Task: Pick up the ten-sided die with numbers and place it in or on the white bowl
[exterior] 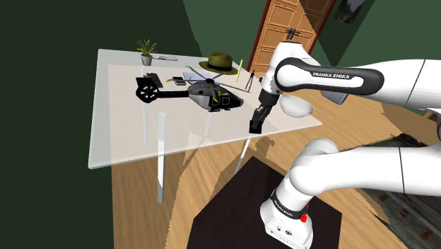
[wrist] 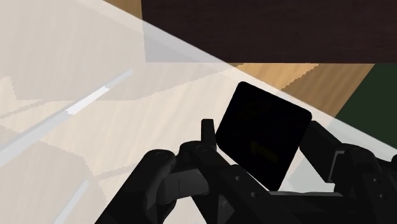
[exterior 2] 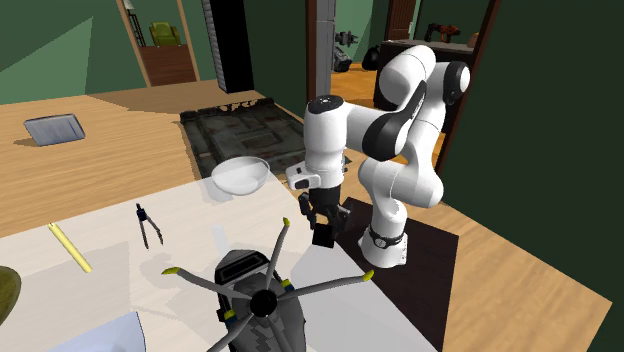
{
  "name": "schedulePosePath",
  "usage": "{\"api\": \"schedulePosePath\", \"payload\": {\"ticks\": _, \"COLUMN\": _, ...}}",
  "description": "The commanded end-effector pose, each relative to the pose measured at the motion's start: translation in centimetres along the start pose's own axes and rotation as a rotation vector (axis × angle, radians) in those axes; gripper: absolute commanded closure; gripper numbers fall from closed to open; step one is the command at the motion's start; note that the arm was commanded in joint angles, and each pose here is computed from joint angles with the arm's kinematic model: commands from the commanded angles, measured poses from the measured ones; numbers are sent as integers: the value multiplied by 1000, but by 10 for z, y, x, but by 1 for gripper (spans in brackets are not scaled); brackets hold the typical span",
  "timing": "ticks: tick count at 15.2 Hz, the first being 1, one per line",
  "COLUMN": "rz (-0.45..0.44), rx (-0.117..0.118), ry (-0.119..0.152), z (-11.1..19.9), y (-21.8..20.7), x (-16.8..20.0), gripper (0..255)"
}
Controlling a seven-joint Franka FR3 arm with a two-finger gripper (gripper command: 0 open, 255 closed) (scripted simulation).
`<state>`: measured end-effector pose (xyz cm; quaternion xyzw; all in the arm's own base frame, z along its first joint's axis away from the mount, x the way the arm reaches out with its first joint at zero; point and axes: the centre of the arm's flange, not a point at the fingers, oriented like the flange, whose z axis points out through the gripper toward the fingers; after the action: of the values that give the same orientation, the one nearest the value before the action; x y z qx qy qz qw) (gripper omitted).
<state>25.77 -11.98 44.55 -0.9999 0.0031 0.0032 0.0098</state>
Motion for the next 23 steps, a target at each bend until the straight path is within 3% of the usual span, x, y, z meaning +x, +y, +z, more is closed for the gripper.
{"api": "schedulePosePath", "payload": {"ticks": 1, "rz": 0, "rx": 0, "ry": -2, "z": 1, "y": 0, "x": 0, "gripper": 255}}
{"api": "schedulePosePath", "payload": {"ticks": 8, "rz": 0, "rx": 0, "ry": -2, "z": 1, "y": 0, "x": 0, "gripper": 255}}
{"api": "schedulePosePath", "payload": {"ticks": 23, "rz": 0, "rx": 0, "ry": -2, "z": -78, "y": -2, "x": -1, "gripper": 255}}
